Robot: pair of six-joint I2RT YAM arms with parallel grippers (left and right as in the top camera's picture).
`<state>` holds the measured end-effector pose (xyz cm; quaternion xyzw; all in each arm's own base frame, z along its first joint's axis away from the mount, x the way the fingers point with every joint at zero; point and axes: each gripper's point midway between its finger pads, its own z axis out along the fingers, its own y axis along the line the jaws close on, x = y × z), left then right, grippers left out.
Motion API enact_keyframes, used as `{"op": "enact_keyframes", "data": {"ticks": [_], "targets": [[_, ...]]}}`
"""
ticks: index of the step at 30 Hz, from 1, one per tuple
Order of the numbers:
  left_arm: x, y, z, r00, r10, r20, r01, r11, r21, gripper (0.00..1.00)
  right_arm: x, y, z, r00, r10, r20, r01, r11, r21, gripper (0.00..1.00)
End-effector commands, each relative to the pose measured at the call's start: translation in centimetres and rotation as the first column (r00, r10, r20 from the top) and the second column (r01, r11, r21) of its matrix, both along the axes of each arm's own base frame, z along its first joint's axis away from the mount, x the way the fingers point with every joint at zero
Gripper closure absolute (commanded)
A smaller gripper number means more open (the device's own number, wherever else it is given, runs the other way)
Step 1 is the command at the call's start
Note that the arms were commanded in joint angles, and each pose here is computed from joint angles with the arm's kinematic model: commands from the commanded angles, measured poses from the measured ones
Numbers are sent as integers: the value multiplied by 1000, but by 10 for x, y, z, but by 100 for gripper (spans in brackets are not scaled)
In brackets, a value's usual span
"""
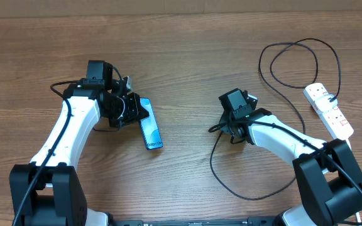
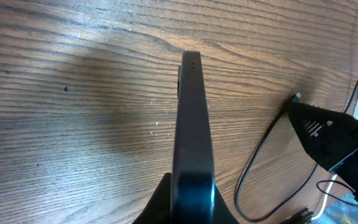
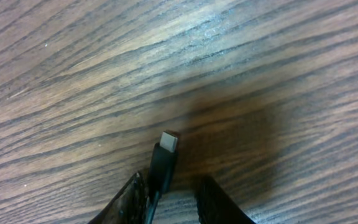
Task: Plug charger to phone and switch on socket
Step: 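Lower the right gripper and grasp the USB-C plug, then raise the phone upright with the left gripper and lift the plug toward it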
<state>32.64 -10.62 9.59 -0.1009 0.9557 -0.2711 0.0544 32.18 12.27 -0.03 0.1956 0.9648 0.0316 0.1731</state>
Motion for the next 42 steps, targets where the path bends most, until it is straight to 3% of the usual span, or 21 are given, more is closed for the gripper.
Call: {"op": "enact_keyframes", "data": {"ticks": [1, 3, 4, 14, 18, 20, 25, 42], "targets": [[3, -4, 8, 1000, -7, 23, 7, 999, -35, 96, -12, -3, -26, 997, 21, -73, -22, 1000, -19, 79], [4, -4, 8, 1000, -7, 25, 7, 999, -35, 96, -13, 0, -31, 996, 26, -85, -27, 1000, -6, 94], [4, -4, 8, 1000, -7, 27, 8, 999, -36, 96, -15, 3, -33, 995, 33, -95, -32, 999, 5, 96], [6, -7, 11, 1000, 0, 30, 1, 998, -58, 96, -43, 15, -37, 971, 117, -206, -118, 993, 7, 96], [7, -7, 11, 999, 1, 37, 2, 998, -58, 96, -41, 28, -15, 948, 227, -225, -205, 972, 116, 96], [8, -8, 12, 999, 0, 40, 2, 998, -59, 96, -38, 21, -5, 952, 202, -228, -188, 979, 81, 96], [10, -8, 12, 999, 0, 48, 3, 998, -59, 96, -46, -24, 0, 969, -37, -243, -4, 986, -165, 96], [9, -13, 16, 999, -9, 50, 14, 995, -97, 96, -69, 6, -34, 947, 15, -320, -46, 995, -91, 96]]}}
